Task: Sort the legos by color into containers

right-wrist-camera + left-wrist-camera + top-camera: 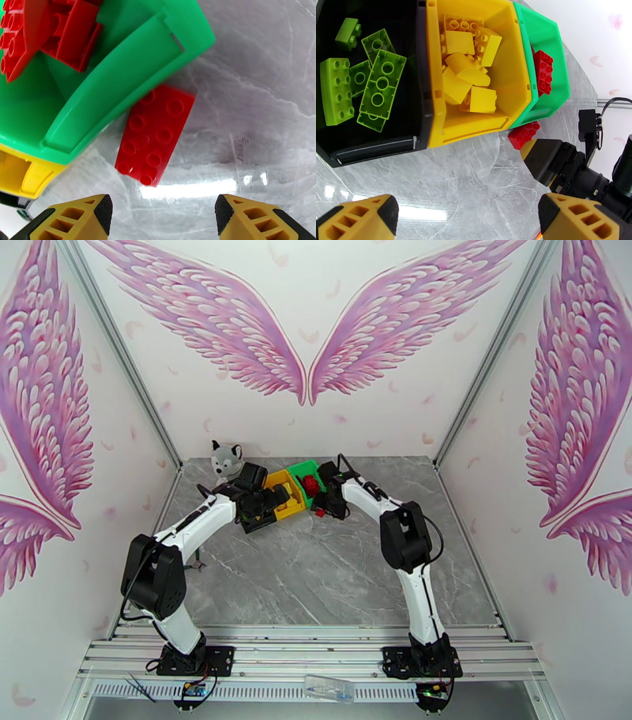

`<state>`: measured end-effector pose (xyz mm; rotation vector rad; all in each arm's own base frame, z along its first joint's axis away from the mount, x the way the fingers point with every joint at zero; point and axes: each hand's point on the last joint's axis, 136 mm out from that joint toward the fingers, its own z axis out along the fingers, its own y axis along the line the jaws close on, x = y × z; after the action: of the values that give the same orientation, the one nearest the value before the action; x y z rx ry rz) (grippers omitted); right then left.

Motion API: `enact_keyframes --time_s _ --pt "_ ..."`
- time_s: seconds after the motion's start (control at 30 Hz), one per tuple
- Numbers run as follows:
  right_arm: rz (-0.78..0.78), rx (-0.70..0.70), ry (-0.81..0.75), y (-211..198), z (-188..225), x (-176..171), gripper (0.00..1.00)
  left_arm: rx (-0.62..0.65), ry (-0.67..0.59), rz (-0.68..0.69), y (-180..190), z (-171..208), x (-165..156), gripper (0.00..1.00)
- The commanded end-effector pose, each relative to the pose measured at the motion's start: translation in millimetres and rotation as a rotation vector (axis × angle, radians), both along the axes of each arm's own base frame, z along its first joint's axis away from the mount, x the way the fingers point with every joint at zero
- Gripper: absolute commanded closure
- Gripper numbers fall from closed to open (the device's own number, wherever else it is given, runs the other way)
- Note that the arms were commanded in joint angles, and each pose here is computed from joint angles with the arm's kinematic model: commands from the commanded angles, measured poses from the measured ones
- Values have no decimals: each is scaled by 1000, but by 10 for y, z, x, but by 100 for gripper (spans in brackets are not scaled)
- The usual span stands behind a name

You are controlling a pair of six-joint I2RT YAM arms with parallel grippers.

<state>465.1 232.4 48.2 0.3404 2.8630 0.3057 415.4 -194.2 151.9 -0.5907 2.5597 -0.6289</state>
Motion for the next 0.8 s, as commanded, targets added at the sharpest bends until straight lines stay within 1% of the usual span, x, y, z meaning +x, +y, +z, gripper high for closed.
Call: enact_keyframes --time_s 0.0,0.27,0.5,0.77 --pt "-33 -33 -14 -21 -41 68 24 -1 -23 -3 63 167 -32 1" --pt "-42 8 -30 73 -95 164 21 1 -17 -13 63 181 -21 1" --pt "-43 14 -31 104 -122 216 20 4 -16 -10 81 192 -8 1" --pt "-58 -25 0 73 -218 239 19 3 -18 -6 86 213 -8 2"
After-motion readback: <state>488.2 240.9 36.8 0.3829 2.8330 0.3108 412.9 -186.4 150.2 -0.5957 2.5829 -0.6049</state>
